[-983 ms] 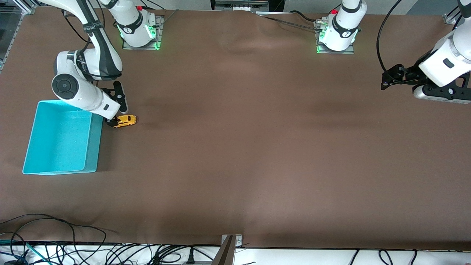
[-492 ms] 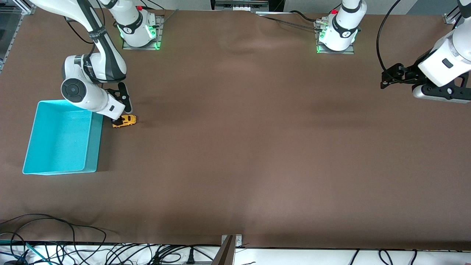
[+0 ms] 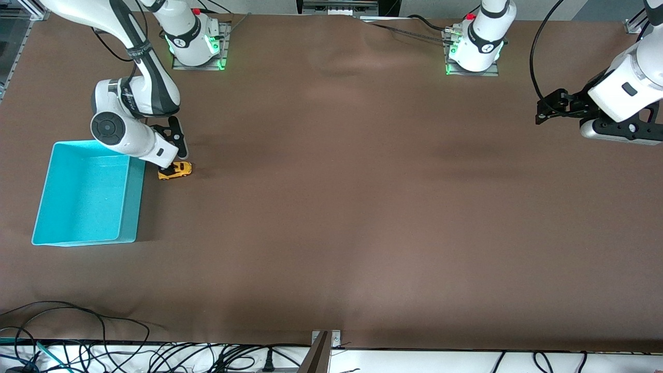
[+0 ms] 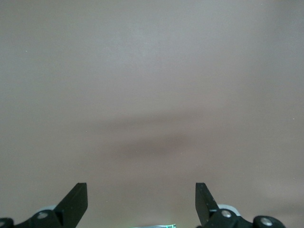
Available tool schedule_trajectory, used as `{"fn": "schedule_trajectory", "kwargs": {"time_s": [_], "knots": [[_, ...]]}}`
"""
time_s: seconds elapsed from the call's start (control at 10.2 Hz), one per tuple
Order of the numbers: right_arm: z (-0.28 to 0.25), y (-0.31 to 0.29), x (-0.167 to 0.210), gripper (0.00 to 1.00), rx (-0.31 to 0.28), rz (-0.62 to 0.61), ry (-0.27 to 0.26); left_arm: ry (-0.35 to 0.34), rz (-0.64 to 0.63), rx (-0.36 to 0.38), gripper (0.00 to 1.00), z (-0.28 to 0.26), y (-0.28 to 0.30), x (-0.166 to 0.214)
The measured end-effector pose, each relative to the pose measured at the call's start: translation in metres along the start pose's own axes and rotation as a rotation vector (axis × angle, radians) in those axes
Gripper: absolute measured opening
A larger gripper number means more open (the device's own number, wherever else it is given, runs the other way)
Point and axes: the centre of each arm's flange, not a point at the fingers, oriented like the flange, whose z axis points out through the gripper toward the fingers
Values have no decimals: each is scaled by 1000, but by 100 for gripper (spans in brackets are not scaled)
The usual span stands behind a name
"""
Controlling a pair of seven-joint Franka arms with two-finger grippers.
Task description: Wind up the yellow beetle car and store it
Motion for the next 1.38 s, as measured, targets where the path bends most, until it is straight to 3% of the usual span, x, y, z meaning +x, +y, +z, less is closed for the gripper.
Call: {"fn": "schedule_trajectory", "kwargs": {"time_s": [1.38], "knots": [[7,5,-15,100,-60,-9,-28,-10,-9,-1,100,2,-4,0]]}}
